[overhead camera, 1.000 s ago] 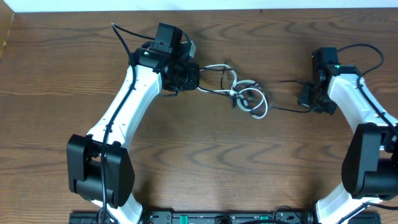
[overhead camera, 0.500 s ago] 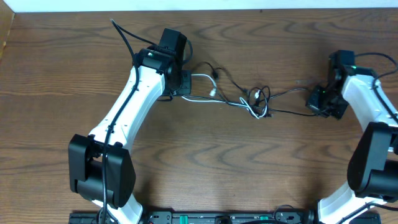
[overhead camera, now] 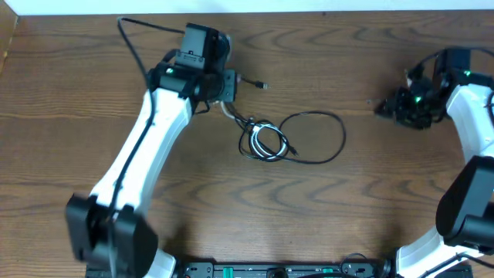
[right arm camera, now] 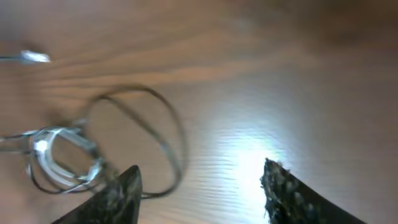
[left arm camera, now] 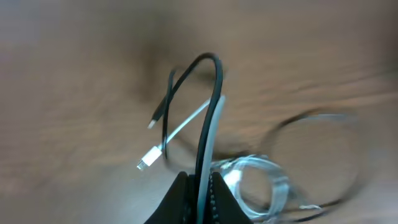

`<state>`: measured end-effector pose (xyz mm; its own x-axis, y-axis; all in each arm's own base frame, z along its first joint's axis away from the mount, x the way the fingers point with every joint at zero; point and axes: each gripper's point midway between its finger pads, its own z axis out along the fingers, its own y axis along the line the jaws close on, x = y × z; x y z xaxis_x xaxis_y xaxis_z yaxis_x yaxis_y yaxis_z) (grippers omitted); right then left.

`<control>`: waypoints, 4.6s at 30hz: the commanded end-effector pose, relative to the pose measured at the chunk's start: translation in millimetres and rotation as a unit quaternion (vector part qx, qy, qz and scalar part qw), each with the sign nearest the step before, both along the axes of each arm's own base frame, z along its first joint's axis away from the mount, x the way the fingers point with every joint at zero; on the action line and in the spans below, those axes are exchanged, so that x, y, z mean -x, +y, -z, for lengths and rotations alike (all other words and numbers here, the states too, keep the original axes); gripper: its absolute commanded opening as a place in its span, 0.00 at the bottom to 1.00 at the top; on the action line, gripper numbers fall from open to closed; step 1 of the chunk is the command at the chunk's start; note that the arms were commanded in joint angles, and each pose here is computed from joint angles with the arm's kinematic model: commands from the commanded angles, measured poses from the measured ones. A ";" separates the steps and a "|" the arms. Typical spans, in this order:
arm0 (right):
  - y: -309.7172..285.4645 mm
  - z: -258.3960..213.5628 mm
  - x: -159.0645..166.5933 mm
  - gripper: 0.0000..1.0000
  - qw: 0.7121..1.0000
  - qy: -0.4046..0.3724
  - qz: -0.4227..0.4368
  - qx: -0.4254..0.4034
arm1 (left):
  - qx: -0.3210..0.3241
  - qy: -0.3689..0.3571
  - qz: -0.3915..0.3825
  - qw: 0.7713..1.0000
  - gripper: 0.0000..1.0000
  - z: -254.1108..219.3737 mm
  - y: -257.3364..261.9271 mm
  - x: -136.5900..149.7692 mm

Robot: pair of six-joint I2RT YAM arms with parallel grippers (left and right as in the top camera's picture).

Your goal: Untangle cables

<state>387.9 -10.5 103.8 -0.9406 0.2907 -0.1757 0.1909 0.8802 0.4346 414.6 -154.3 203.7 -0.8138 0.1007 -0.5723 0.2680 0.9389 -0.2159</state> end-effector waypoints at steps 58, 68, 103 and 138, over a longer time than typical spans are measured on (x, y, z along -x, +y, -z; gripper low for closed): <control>139.1 47.0 -19.8 0.01 0.992 0.019 -0.084 0.088 | 0.353 -0.237 -0.027 0.904 0.07 -247.2 -5.4 11.8; 55.0 -43.6 -11.6 0.01 0.985 -0.045 0.036 0.164 | 0.207 -0.179 -0.241 0.931 0.07 -168.8 110.1 -7.4; 144.6 -281.5 2.8 0.01 0.909 -0.358 -0.111 -0.182 | 0.186 0.038 0.107 0.976 0.70 -53.3 -44.0 45.7; 87.8 -240.2 2.4 0.01 0.961 -0.274 0.000 -0.028 | 0.131 -0.061 0.189 0.971 0.08 -7.9 -138.7 -8.3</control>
